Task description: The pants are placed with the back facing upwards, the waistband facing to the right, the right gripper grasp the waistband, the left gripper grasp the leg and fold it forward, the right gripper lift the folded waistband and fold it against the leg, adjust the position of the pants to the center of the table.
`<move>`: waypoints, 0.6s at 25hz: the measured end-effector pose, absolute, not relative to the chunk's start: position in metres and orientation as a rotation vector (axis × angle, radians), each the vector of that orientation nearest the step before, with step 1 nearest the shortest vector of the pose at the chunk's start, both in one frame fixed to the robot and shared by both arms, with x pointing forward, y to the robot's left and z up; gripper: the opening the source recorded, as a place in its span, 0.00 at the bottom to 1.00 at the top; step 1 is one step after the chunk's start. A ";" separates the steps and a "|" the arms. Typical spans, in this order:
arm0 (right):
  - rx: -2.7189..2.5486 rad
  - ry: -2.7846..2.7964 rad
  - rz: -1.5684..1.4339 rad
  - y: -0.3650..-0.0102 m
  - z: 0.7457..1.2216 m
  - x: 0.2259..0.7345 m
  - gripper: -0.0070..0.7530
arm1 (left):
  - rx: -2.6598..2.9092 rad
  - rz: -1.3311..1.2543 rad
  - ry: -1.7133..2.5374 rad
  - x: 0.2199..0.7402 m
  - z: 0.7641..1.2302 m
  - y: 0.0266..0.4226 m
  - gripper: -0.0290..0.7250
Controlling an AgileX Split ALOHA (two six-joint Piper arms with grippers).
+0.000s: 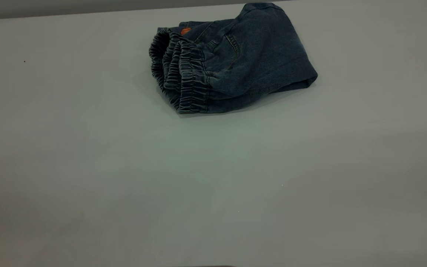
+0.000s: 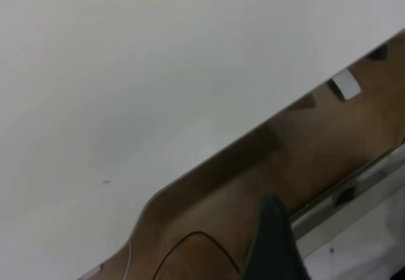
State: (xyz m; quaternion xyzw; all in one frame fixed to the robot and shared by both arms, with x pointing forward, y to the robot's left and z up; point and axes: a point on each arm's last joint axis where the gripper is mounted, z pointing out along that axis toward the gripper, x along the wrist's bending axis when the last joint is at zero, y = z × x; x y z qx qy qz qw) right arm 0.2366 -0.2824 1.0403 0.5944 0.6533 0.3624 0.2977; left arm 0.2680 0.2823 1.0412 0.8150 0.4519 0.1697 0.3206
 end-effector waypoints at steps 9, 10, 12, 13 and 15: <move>1.580 1.735 0.964 -0.282 1.040 0.237 0.77 | 2.135 0.446 1.180 0.268 1.042 0.282 0.65; 1.580 1.735 0.964 -0.282 1.040 0.237 0.77 | 2.135 0.446 1.180 0.268 1.042 0.282 0.65; 1.580 1.735 0.964 -0.282 1.040 0.237 0.77 | 2.135 0.446 1.180 0.268 1.042 0.282 0.65; 1.580 1.735 0.964 -0.282 1.040 0.237 0.77 | 2.135 0.446 1.180 0.268 1.042 0.282 0.65; 1.580 1.735 0.964 -0.282 1.040 0.237 0.77 | 2.133 0.447 1.179 0.268 1.042 0.282 0.65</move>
